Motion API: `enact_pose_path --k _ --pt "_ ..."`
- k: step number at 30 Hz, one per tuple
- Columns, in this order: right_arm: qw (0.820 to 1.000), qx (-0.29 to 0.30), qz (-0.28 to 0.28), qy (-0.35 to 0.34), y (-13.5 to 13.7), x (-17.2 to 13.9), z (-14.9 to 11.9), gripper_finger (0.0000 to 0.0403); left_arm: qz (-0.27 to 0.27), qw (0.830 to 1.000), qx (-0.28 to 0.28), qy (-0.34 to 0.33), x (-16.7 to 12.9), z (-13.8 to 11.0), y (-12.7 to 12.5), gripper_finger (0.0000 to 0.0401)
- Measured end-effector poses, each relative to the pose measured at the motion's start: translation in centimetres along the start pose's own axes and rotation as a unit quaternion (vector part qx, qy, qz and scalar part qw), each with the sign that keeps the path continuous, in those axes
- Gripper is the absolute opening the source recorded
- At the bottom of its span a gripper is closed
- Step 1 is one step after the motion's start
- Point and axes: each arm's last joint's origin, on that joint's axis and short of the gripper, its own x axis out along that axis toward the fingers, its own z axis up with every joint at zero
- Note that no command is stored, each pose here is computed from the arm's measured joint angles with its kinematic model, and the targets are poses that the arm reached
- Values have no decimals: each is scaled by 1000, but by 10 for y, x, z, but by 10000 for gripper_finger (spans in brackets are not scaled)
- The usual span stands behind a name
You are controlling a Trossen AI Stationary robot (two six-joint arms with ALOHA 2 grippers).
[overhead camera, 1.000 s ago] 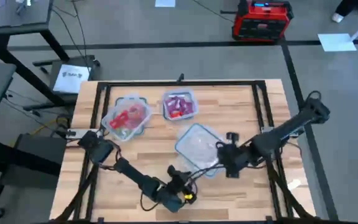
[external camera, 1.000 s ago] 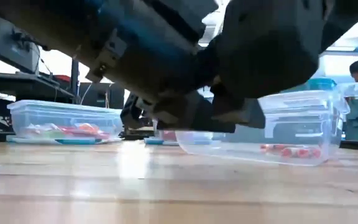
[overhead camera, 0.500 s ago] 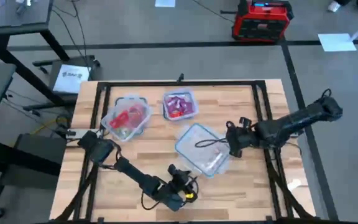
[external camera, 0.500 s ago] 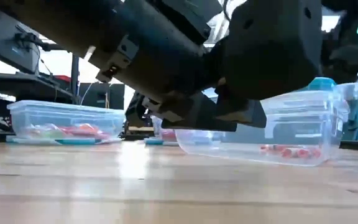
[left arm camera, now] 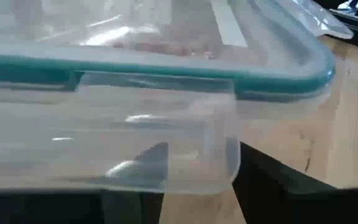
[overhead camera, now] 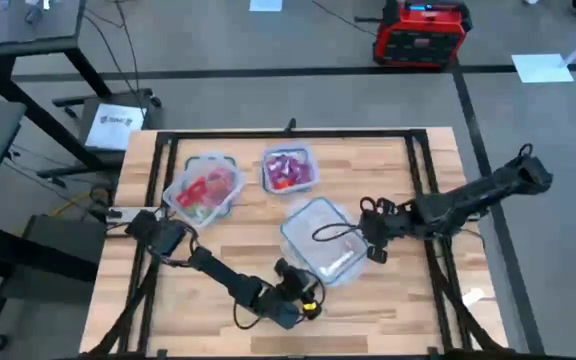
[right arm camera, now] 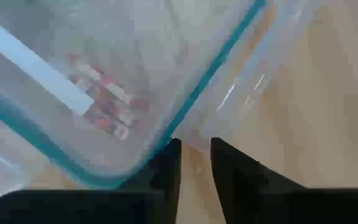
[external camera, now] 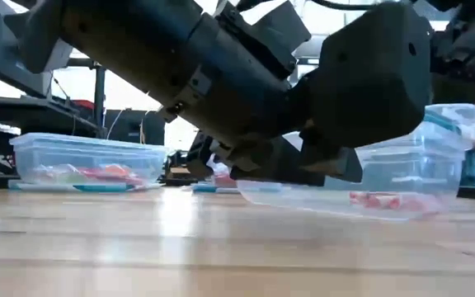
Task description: Sort candy
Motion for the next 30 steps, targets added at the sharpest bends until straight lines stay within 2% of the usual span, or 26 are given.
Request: enact_pose_path --k 8,14,17,20,24,27,30 --pt "1000 -15 -7 24 1 0 -5 74 1 1000 8 2 0 0 0 146" --pt "997 -19 -31 72 1 -6 -16 74 -23 999 40 8 -16 -8 -9 146" --pt "999 -12 -6 46 12 -21 -5 74 -34 998 45 8 -23 -10 -14 146" --pt "1000 10 24 -17 26 -37 11 74 -33 999 36 6 -22 -9 -14 146" --pt "987 67 97 -106 45 -41 31 74 -61 998 6 8 -12 -1 -13 146" --pt "986 88 100 -99 54 -26 36 74 -102 995 -18 3 1 5 -13 146" --pt "990 96 67 -76 59 -6 35 74 -115 993 -35 -24 10 4 -17 146"
